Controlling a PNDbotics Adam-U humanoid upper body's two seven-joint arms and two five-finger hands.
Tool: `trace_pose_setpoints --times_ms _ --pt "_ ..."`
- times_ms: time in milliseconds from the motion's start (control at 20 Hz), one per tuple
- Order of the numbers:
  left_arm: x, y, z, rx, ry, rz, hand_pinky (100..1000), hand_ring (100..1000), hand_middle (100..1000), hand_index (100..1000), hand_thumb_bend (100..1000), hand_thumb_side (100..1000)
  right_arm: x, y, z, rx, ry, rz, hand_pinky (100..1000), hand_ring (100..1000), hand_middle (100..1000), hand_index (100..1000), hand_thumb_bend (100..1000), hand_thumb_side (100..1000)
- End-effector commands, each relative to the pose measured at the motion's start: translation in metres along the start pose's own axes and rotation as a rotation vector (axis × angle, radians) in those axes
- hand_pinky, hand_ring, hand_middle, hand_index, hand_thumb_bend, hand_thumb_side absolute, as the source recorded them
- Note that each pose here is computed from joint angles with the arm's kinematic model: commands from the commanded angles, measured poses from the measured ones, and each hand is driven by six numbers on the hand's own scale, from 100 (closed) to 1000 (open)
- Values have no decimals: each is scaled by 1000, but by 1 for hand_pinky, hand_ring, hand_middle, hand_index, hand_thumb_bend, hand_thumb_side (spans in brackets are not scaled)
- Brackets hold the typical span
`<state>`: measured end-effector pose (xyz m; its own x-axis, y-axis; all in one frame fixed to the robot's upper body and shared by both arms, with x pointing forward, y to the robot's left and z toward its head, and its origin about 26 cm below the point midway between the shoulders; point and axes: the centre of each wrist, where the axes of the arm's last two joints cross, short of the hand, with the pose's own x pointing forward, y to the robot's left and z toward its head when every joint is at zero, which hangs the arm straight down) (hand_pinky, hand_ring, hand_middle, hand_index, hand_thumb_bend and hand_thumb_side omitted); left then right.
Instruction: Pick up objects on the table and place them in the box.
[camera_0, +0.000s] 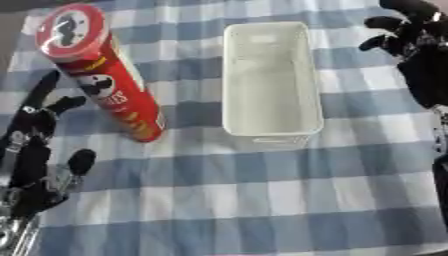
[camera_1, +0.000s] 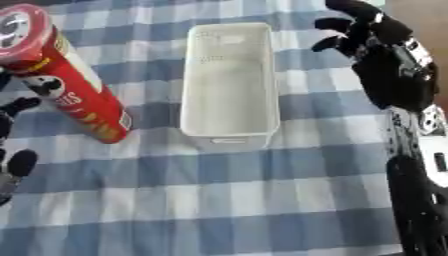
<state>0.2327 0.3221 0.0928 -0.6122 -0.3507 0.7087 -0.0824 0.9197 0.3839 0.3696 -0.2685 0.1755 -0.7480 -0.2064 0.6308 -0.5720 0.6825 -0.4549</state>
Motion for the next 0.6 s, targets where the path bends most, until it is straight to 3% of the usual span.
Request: trace_pose_setpoints --times_ms 50,250,600 --pt "5 4 -3 -22 -24 -4 1000 830 1000 1000 496 523 9 -5 -7 156 -112 137 721 849 909 913 100 1000" --pt "5 9 -6 -25 -51 -23 1000 872 1000 1000 561 474 9 -5 -7 157 -112 136 721 848 909 913 100 1000" --pt "8 26 -15 -48 -92 -122 1000 886 1000 1000 570 485 9 -4 -8 161 -113 134 721 847 909 912 100 1000"
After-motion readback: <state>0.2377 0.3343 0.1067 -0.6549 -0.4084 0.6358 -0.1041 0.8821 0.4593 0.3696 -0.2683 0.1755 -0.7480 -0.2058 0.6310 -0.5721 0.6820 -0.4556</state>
